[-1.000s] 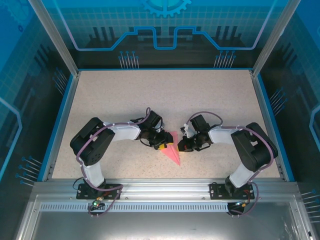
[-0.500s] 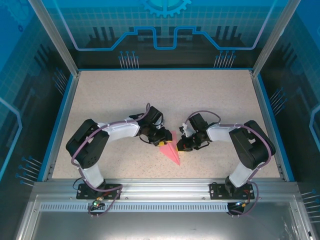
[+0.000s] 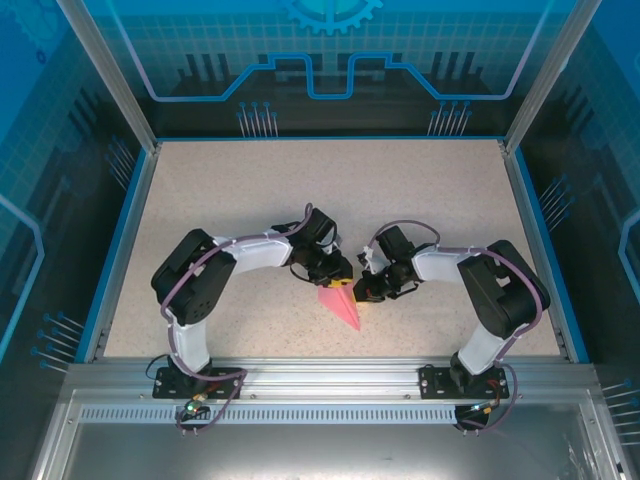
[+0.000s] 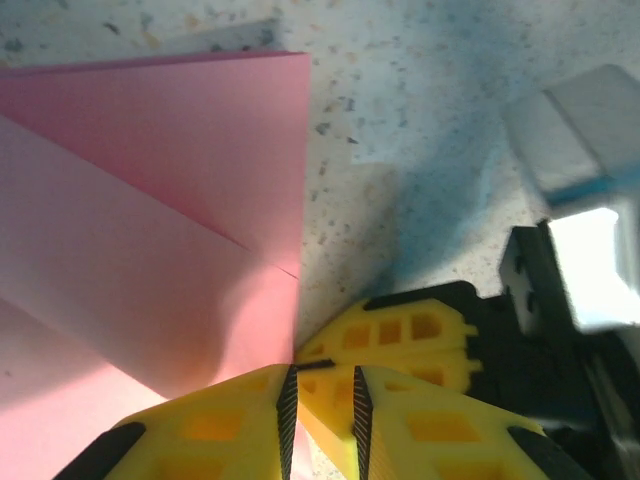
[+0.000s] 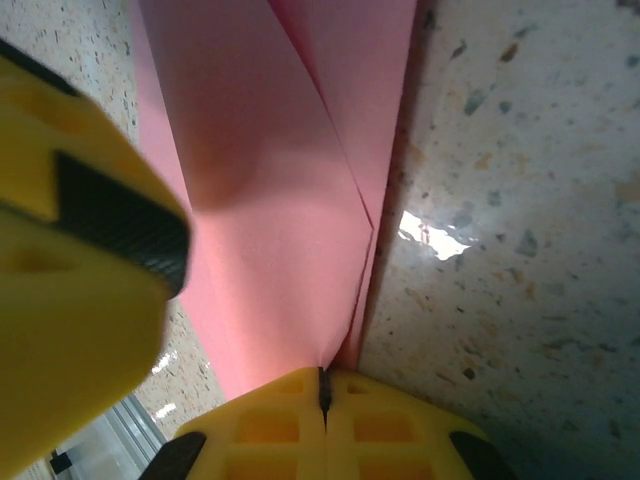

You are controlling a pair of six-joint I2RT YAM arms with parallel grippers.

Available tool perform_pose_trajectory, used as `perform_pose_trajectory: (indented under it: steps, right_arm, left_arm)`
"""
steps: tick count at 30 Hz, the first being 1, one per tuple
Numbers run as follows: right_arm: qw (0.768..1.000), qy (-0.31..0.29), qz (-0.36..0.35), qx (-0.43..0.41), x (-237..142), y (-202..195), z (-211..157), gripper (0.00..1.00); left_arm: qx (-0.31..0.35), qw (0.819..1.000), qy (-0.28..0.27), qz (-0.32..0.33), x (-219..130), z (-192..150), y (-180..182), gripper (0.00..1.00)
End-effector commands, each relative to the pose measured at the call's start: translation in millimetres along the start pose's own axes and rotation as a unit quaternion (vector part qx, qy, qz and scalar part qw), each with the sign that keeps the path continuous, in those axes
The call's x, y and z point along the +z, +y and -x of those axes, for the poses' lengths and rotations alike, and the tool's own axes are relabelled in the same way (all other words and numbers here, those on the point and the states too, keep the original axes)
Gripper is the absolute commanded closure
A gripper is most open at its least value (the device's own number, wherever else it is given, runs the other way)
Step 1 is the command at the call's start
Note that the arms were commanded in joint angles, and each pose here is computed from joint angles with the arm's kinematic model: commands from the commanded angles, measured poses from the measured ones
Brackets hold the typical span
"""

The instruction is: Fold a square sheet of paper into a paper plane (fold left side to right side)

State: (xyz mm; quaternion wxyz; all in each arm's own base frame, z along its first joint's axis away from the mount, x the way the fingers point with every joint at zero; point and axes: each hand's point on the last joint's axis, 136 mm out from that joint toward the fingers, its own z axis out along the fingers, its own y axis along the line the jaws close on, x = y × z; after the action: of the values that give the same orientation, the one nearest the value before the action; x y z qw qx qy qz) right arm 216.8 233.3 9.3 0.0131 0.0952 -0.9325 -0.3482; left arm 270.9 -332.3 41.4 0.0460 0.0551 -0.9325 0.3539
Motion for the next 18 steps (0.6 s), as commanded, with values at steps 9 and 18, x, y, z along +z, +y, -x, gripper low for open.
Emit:
perform_pose_trajectory:
  steps: [9,18]
  right_arm:
    - [0.998,0.036,-0.057,0.012,5,-22,-19,1.00]
    - [0.998,0.032,-0.055,0.006,3,-20,-18,1.00]
  left_arm:
    - [-0.003,0.999,0.013,0.040,17,-3,28,0.76]
    - [-0.017,0.997,0.016,0.077,23,-12,58,0.76]
